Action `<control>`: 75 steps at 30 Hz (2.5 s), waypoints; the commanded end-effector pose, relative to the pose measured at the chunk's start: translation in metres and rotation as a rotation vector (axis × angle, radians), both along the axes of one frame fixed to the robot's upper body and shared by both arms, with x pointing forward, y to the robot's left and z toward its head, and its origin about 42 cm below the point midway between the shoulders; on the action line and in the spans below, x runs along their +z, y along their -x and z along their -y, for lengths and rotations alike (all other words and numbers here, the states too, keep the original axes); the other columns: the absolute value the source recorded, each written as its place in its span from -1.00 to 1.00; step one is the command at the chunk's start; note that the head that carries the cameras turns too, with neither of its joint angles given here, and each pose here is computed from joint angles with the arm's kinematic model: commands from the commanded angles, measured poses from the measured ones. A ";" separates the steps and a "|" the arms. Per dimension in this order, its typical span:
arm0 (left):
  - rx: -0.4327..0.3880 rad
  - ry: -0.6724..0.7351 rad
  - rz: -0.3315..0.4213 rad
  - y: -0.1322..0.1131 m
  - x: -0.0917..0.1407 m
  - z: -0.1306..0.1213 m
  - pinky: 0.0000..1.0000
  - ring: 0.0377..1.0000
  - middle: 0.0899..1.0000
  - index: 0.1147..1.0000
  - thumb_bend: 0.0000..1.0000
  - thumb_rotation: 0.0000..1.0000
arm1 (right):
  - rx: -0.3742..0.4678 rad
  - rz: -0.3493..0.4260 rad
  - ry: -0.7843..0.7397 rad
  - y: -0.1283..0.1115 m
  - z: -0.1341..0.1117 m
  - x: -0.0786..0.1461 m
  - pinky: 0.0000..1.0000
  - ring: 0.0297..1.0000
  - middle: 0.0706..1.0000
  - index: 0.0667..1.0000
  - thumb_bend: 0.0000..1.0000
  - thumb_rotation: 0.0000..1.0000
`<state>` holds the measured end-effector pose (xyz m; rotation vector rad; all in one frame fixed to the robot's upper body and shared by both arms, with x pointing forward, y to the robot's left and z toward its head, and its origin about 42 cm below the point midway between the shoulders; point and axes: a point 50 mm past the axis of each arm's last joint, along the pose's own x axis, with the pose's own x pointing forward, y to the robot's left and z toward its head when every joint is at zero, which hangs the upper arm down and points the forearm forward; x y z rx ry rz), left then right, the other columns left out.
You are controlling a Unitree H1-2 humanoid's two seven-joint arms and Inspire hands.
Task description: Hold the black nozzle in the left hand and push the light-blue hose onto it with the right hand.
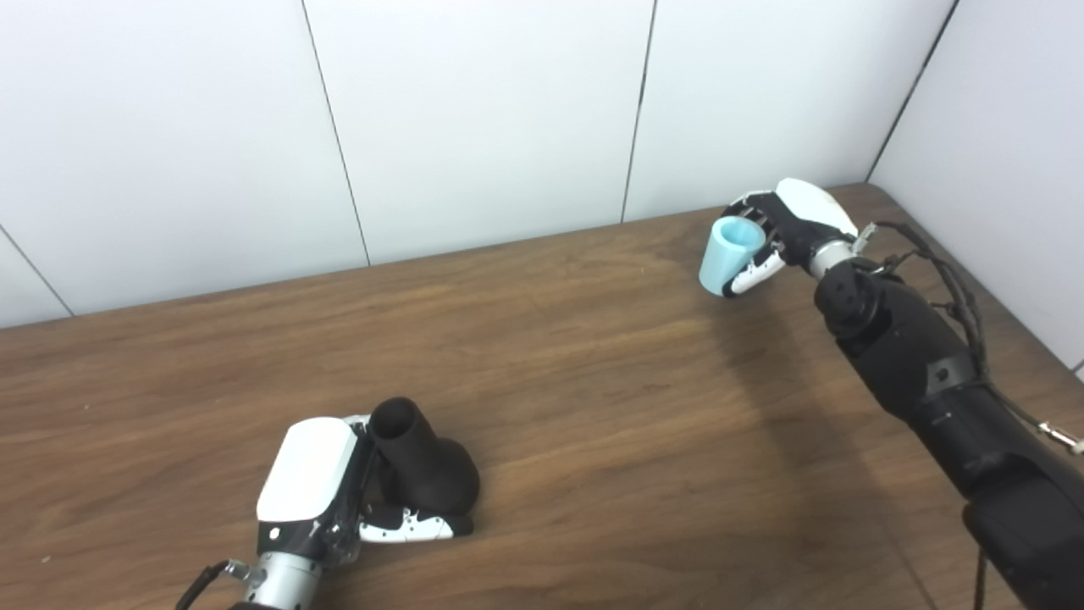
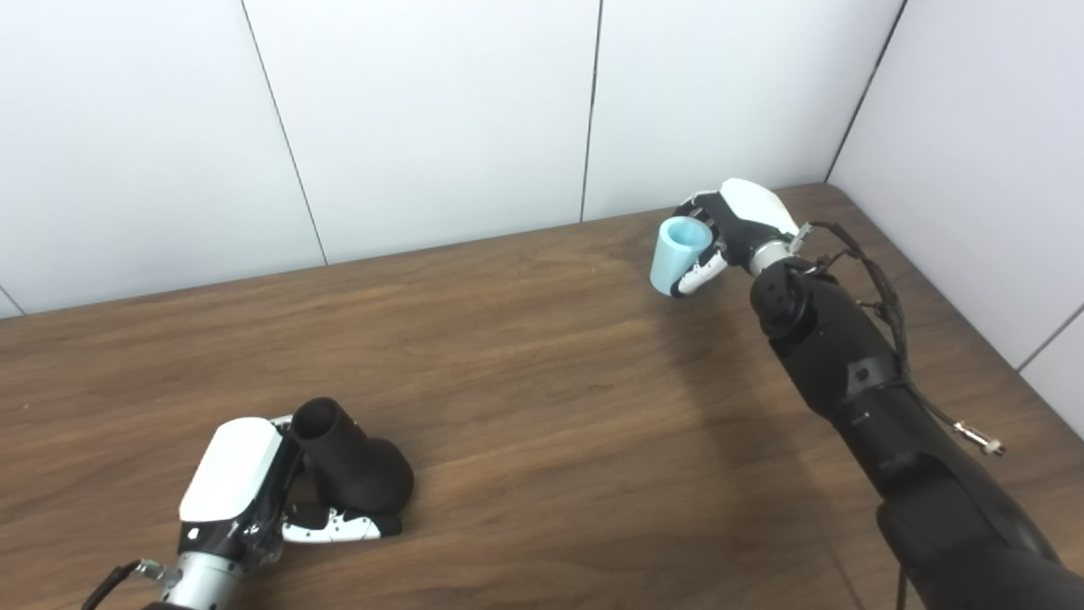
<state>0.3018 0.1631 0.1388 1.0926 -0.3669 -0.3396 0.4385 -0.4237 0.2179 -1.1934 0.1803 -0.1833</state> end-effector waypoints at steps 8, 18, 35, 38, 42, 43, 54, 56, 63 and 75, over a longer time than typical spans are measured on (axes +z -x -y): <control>-0.009 -0.052 -0.132 0.009 -0.027 0.001 -0.04 0.02 -0.19 -0.13 0.05 -1.00 | 0.027 0.108 0.026 -0.008 0.002 0.036 0.14 0.26 0.35 0.40 0.72 -0.85; -0.011 -0.054 -0.136 0.008 -0.028 0.003 -0.02 0.04 -0.20 -0.12 0.04 -1.00 | 0.042 0.108 0.031 -0.009 0.003 0.038 0.15 0.27 0.36 0.38 0.70 -0.88; -0.009 -0.063 -0.133 0.008 -0.028 0.004 0.01 0.06 -0.16 -0.14 0.05 -1.00 | 0.086 0.129 0.059 -0.012 -0.001 0.047 0.09 0.17 0.24 0.28 0.71 -0.92; -0.009 -0.061 -0.134 0.008 -0.028 0.004 0.01 0.06 -0.16 -0.14 0.05 -1.00 | 0.078 0.132 0.046 -0.013 -0.001 0.046 0.03 0.10 0.17 0.22 0.70 -0.97; -0.009 -0.057 -0.136 0.008 -0.028 0.004 0.00 0.05 -0.15 -0.14 0.05 -1.00 | 0.069 0.127 0.070 -0.013 -0.001 0.045 -0.02 0.00 -0.08 0.02 0.22 -1.00; -0.009 -0.057 -0.137 0.009 -0.028 0.004 0.00 0.06 -0.15 -0.14 0.05 -1.00 | 0.073 0.130 0.081 -0.013 -0.001 0.045 -0.06 -0.11 -0.08 -0.01 0.13 -1.00; -0.007 -0.056 -0.137 0.008 -0.026 0.005 0.01 0.07 -0.15 -0.14 0.05 -1.00 | 0.100 0.131 0.147 -0.009 0.003 0.043 -0.16 -0.26 -0.11 -0.01 0.03 -1.00; -0.007 -0.055 -0.138 0.008 -0.027 0.005 0.01 0.07 -0.15 -0.14 0.05 -1.00 | 0.092 0.126 0.154 -0.009 0.004 0.041 -0.15 -0.25 -0.11 -0.03 0.03 -1.00; -0.008 -0.061 -0.139 0.010 -0.025 0.007 -0.02 0.05 -0.16 -0.14 0.05 -1.00 | 0.100 0.153 0.133 -0.002 0.001 0.046 -0.13 -0.25 -0.08 -0.05 0.03 -1.00; -0.014 -0.072 -0.126 0.018 -0.022 0.026 -0.03 0.03 -0.18 -0.13 0.05 -1.00 | 0.252 0.320 0.097 0.064 -0.039 0.091 -0.21 -0.29 -0.09 -0.02 0.03 -1.00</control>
